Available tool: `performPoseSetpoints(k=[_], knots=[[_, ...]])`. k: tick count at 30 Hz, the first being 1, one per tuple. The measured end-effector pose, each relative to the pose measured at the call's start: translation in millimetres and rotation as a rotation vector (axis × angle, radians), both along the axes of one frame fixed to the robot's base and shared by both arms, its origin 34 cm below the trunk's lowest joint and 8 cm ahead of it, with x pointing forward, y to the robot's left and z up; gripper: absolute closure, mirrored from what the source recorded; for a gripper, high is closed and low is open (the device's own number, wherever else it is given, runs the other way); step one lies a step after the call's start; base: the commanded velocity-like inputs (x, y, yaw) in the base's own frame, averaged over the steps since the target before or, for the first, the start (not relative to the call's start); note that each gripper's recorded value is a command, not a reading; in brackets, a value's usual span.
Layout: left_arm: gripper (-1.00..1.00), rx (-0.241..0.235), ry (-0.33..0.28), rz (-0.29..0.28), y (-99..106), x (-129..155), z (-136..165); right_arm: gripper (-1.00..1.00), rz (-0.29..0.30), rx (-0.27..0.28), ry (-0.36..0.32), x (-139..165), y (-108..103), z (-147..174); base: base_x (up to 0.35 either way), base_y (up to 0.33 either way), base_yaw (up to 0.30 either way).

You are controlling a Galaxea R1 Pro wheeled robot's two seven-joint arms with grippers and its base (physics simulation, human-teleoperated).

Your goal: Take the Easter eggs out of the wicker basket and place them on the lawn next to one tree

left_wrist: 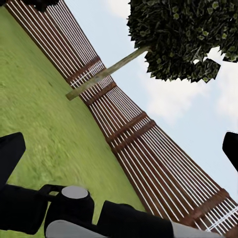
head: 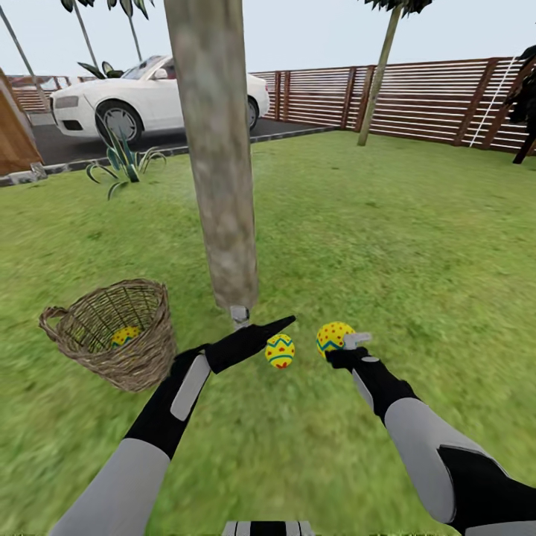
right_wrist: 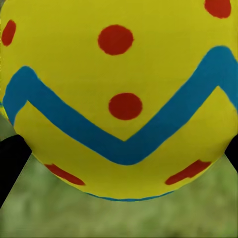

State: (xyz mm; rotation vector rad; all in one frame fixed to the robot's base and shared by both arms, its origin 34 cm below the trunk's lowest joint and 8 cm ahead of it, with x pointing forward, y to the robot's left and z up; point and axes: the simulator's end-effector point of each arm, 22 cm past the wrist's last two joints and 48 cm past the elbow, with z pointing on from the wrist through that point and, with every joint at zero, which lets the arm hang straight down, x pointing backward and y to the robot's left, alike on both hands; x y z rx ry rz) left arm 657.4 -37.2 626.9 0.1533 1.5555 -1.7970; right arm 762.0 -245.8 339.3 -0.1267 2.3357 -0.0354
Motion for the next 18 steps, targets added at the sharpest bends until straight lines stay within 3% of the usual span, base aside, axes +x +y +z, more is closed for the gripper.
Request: performPoseSetpoints(k=[3,13,18], knots=[[-1.0,0.013,0.004,-0.031,-11,-7,-8,1.0,0.0,0.0,0.012,-2,0,-9,0.0,0.0,0.003],[-1.0,0.012,0.025,-0.04,-14,-5,-26,1.0,0.0,0.0,0.052,-10,0,-37,0.0,0.0,0.0],[-1.0,0.025,0.038,-0.077,-26,-13,-38,1.0,-0.001,0.002,0.072,-14,0,-51,0.0,0.0,0.008]])
